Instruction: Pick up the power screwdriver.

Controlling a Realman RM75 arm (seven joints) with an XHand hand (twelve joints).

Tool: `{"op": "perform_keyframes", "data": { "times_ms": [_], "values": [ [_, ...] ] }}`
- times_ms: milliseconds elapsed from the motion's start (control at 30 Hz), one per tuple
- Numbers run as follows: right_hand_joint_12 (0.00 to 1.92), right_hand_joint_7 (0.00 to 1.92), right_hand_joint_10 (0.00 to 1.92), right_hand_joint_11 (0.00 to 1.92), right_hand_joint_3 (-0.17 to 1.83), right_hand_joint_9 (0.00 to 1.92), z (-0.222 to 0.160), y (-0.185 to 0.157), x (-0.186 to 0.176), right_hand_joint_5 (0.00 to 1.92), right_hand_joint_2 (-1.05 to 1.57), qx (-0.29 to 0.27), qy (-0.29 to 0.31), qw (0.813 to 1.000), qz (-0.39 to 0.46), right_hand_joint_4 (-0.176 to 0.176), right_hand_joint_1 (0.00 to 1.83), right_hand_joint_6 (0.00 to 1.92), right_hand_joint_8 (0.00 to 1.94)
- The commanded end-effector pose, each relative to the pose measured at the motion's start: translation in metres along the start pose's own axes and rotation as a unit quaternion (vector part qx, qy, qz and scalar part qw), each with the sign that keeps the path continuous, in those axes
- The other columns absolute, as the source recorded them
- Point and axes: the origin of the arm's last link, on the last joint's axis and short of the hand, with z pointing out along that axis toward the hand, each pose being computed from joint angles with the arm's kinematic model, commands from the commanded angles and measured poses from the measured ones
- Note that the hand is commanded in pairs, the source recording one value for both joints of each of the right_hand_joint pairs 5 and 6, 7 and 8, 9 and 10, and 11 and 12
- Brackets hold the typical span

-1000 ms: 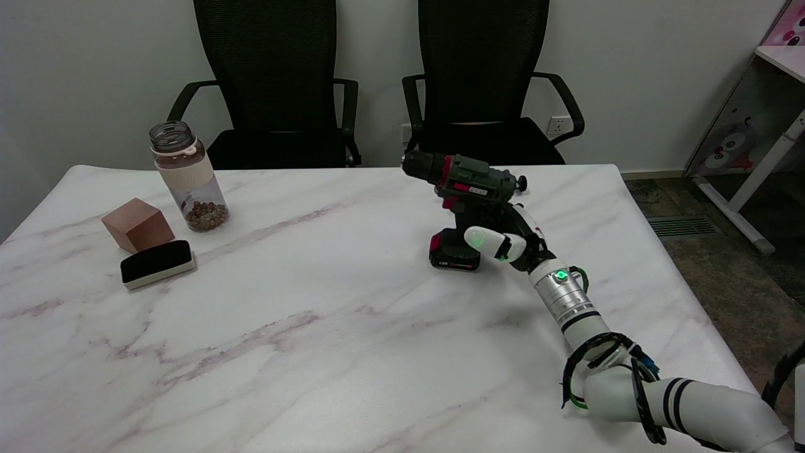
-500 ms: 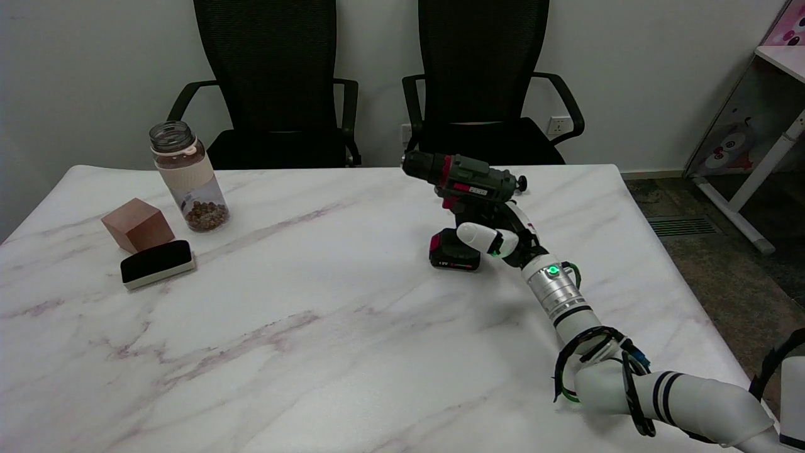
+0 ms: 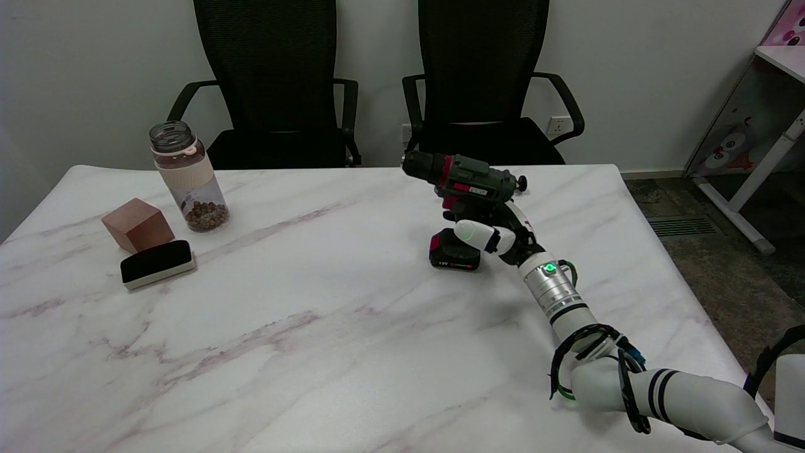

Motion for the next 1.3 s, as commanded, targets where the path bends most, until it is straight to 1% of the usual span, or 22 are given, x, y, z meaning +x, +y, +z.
{"op": "perform_keyframes", "data": {
  "times_ms": [33,167,433,600,667,733,800,833,867,933,1033,1167,1300],
  "values": [
    [0.54,0.01,0.47,0.54,0.73,0.47,0.002,0.001,-0.008,0.01,-0.11,0.0,0.001,1.0,0.023,-0.04,0.91,0.01,0.01],
    [0.53,0.01,0.47,0.53,0.75,0.47,0.002,0.003,-0.012,0.01,-0.12,0.001,0.002,0.999,0.048,-0.04,0.91,0.01,0.01],
    [0.52,0.02,0.47,0.52,0.79,0.47,0.002,0.003,-0.016,0.02,-0.14,0.003,0.001,0.998,0.063,-0.03,0.91,0.02,0.02],
    [0.47,0.02,0.46,0.47,0.77,0.46,0.002,0.002,-0.017,0.02,-0.14,0.004,0.0,0.996,0.085,-0.025,0.91,0.02,0.02],
    [0.5,0.03,0.47,0.5,0.75,0.47,0.002,0.002,-0.017,0.03,-0.13,0.005,0.0,0.996,0.086,-0.023,0.91,0.03,0.03],
    [0.61,0.03,0.51,0.61,0.74,0.51,0.003,0.002,-0.018,0.03,-0.11,0.005,0.001,0.996,0.086,-0.022,0.91,0.03,0.03],
    [0.88,0.03,0.61,0.88,0.72,0.61,0.003,0.002,-0.017,0.03,-0.09,0.004,0.001,0.996,0.086,-0.021,0.91,0.03,0.03],
    [0.95,0.03,0.65,0.95,0.72,0.65,0.003,0.003,-0.017,0.03,-0.08,0.003,0.001,0.996,0.085,-0.022,0.91,0.03,0.03],
    [1.15,0.04,0.79,1.15,0.7,0.79,0.004,0.003,-0.017,0.04,-0.05,0.003,0.001,0.996,0.085,-0.022,0.91,0.04,0.04],
    [1.43,0.04,1.05,1.43,0.71,1.05,0.004,0.003,-0.017,0.04,-0.01,0.001,0.001,0.996,0.084,-0.023,0.92,0.04,0.04],
    [1.56,0.05,1.24,1.56,0.73,1.24,0.006,0.003,-0.016,0.05,0.04,0.0,0.001,0.997,0.083,-0.027,0.92,0.05,0.05],
    [1.62,0.06,1.33,1.62,0.77,1.33,0.007,0.004,-0.015,0.06,0.07,-0.004,0.002,0.997,0.082,-0.029,0.92,0.06,0.06],
    [1.64,0.08,1.35,1.64,0.8,1.35,0.009,0.003,-0.014,0.08,0.08,-0.003,0.003,0.997,0.08,-0.031,0.92,0.08,0.08]
  ]
}}
